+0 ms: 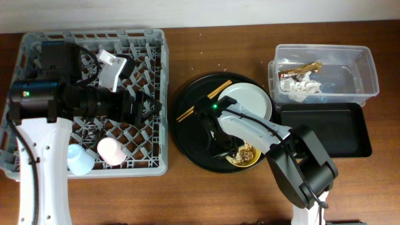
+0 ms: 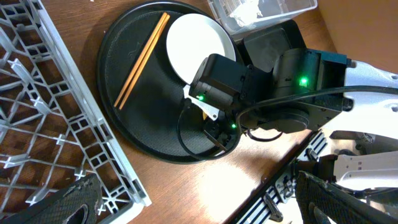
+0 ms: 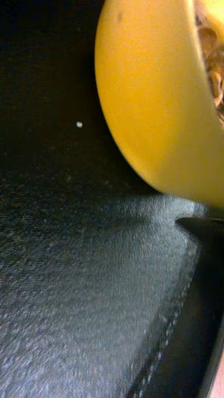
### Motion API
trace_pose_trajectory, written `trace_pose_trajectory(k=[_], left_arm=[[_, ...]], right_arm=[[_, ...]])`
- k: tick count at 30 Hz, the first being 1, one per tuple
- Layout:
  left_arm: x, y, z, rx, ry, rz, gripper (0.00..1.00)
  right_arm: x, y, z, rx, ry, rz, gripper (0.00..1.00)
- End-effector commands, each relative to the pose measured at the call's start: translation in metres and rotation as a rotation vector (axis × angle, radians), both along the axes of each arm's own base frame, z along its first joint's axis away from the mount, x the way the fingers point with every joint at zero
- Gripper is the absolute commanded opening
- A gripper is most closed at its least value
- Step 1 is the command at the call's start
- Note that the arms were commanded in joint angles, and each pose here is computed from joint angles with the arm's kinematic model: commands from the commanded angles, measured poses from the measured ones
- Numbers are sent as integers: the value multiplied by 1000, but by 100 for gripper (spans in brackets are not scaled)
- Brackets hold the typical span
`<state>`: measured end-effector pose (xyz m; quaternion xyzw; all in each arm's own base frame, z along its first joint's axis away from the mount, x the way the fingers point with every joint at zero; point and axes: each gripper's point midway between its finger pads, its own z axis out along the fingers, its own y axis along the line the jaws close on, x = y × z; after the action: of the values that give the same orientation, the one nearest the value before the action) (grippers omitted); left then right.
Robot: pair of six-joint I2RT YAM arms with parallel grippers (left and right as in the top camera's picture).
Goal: Sort waste into correct bins and load items into the dishwasher rack
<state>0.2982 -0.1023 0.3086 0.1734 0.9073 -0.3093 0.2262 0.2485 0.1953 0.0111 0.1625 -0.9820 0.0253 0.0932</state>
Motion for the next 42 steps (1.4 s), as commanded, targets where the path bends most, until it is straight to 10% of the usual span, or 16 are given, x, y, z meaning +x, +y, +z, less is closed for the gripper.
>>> trace_pose_trajectory(k=[1,8,13,22,32,35,36,39,40,41,42], left_arm=[[-1,-1,7,3,-37,-17,99],[-1,-1,7,3,-37,-17,99],[-1,-1,7,3,-37,-17,99],[-1,-1,7,3,-37,-17,99],[-1,-1,7,3,-37,-17,99],[-1,-1,7,3,-37,-17,99],[-1,-1,7,3,-37,-17,99],[-1,-1,7,3,-37,-17,99],[-1,-1,7,3,-37,-17,99],[-1,-1,7,3,-37,-17,99],[-1,-1,7,3,-37,-17,99]], right_arm=[[3,-6,-2,-2,10,-34,4],[68,-77,168,686,-294,-282,4],[98,-189,153,881,-476,-496,4],[94,-212,165,1299,-724,-462,4],[88,-207,177,1435,-746,-418,4],[100,-233,147,1233,-704,-589,4],[90,-219,185,1470,-697,-542,4],[94,-222,182,1394,-716,-540,4],[96,-232,161,1299,-592,-768,4],[88,-214,193,1445,-712,-509,4],[95,-238,142,1153,-562,-843,4]])
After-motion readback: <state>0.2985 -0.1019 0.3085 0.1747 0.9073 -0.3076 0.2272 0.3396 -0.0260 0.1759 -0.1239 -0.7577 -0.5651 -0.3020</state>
